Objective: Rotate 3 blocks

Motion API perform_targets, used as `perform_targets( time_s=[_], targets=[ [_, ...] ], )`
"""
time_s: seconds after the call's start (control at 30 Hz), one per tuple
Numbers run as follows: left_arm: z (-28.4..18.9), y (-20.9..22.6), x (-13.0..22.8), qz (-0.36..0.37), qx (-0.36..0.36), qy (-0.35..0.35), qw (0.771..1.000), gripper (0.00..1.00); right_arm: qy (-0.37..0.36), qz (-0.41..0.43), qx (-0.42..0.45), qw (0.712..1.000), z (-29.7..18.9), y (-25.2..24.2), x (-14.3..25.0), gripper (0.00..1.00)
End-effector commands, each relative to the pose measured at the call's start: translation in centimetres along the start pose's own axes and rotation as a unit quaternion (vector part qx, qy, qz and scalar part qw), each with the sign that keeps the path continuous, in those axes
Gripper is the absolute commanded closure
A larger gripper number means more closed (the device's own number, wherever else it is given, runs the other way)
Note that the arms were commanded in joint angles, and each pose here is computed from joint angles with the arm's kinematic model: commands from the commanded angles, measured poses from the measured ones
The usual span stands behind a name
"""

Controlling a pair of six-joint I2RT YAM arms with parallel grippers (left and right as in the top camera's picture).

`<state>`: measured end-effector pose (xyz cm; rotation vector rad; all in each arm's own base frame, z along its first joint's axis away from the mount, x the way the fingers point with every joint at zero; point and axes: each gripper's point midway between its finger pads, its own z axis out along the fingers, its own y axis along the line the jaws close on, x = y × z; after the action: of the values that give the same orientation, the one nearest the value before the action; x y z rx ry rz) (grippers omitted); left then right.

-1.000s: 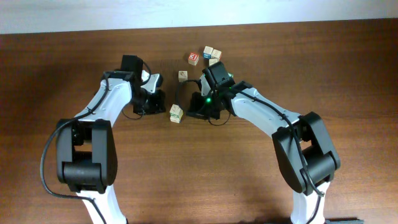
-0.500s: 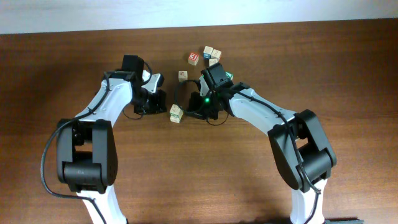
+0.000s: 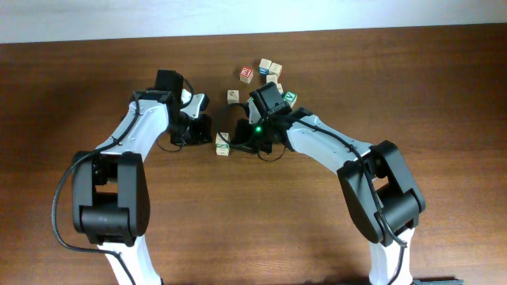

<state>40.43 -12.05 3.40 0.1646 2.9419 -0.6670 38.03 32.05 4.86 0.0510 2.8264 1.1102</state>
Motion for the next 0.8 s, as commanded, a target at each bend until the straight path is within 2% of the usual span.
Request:
perform_targets(
  time_s=[0.0, 0.63, 0.77],
  targets=[
    [0.0, -0.2, -0.4, 0.013, 0.007, -0.004, 1.0, 1.0, -0.001, 0.003, 0.007, 1.0, 0.6, -0.4, 0.2, 0.96],
    [0.0, 0.2, 0.2, 0.007, -0.001, 0.007, 1.0, 1.0, -0.007, -0.011, 0.011, 1.0, 0.4, -0.5, -0.1, 0.96],
    [-2.1, 1.6, -1.7, -0.008, -0.012, -0.019, 1.0, 1.0, -0.034, -0.004, 0.025, 0.999, -2.9, -2.0, -2.2, 0.87]
  ],
)
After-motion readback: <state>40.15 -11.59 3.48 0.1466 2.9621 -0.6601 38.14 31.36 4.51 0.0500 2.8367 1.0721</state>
